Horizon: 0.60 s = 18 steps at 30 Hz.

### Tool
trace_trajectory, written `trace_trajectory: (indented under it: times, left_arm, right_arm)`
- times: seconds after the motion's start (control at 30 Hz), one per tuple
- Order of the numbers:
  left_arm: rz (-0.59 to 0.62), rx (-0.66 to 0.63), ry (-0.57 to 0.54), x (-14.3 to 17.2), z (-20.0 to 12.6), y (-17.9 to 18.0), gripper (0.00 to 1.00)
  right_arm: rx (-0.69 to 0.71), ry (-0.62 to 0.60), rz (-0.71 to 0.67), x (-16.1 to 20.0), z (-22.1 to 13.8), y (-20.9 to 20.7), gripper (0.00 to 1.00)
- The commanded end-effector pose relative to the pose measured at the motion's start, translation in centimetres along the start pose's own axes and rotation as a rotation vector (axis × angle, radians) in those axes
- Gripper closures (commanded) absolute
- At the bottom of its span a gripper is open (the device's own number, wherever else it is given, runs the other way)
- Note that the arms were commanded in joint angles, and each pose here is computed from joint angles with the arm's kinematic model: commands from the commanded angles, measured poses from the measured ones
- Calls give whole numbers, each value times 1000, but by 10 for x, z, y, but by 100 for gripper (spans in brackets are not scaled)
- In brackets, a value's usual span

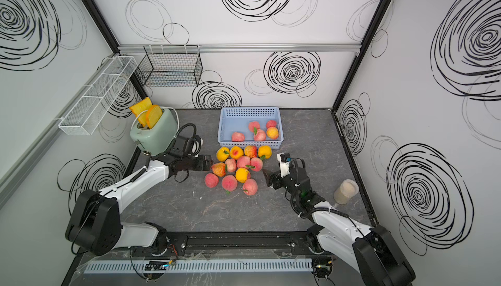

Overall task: Put the peaches into the basket
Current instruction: Pick up the peach from the center of the board.

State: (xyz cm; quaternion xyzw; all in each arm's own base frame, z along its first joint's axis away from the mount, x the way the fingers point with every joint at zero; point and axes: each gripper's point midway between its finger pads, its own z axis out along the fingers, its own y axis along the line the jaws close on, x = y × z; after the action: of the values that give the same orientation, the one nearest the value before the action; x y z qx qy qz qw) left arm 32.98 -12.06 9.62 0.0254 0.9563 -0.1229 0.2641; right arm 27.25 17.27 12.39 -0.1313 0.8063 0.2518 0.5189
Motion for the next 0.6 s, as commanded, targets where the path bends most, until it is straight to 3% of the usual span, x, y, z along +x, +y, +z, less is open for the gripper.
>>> trace_trajectory:
  times: [0.0, 0.4, 0.57]
  left_arm:
    - [-35, -54, -18, -7, 9, 12, 6]
    - [-67, -65, -31, -14, 38, 20, 8]
    - [-83, -56, -43, -19, 46, 22, 18]
  right_arm:
    - [-9, -32, -14, -7, 0, 4, 10]
    - [-3, -34, -11, -8, 0, 3, 10]
    - [-4, -35, -10, -7, 0, 2, 10]
